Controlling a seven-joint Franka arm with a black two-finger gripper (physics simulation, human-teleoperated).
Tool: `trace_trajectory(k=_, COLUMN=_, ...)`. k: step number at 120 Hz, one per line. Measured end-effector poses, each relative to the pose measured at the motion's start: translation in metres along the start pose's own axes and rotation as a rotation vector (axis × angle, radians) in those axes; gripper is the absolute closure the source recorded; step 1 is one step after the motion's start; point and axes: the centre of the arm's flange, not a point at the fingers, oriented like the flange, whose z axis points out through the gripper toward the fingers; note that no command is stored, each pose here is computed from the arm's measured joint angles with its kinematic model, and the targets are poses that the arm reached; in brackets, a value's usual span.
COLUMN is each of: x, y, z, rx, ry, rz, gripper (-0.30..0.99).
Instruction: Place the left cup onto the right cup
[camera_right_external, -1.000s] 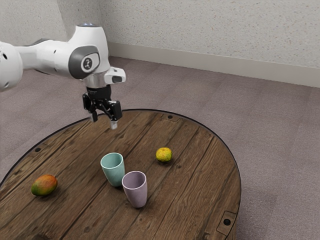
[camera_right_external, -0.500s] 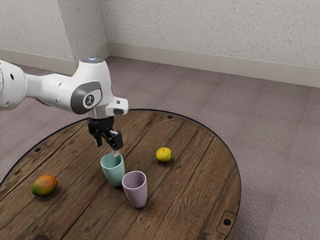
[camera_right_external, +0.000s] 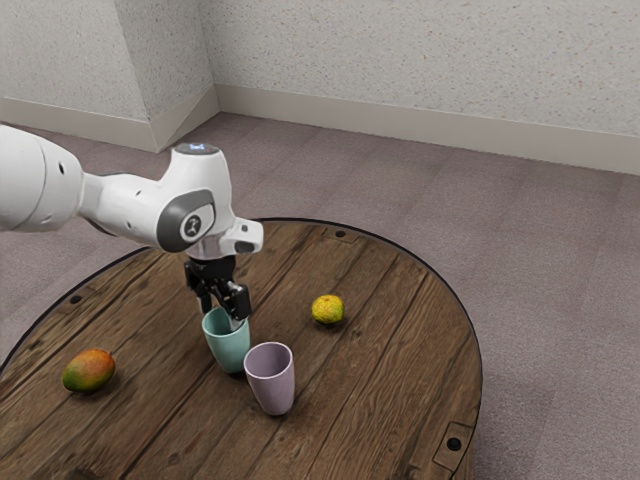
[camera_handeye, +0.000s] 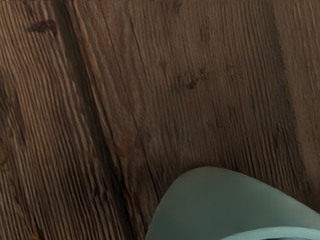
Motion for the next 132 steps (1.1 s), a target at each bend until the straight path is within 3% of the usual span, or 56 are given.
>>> trace_trajectory(k=62, x=0.003, y=0.01, z=-0.007, rx=0.008, ry=0.026, rz=0.03, gripper=0.67)
trace_trajectory(k=85, x=-0.004, y=0.018, z=-0.032, rx=0.018, ry=0.065, rz=0.047, gripper=0.75)
trace_trajectory(k=132, x=-0.019, y=0.028, z=-0.113, rx=0.064, ry=0.15, rz=0.081, gripper=0.78)
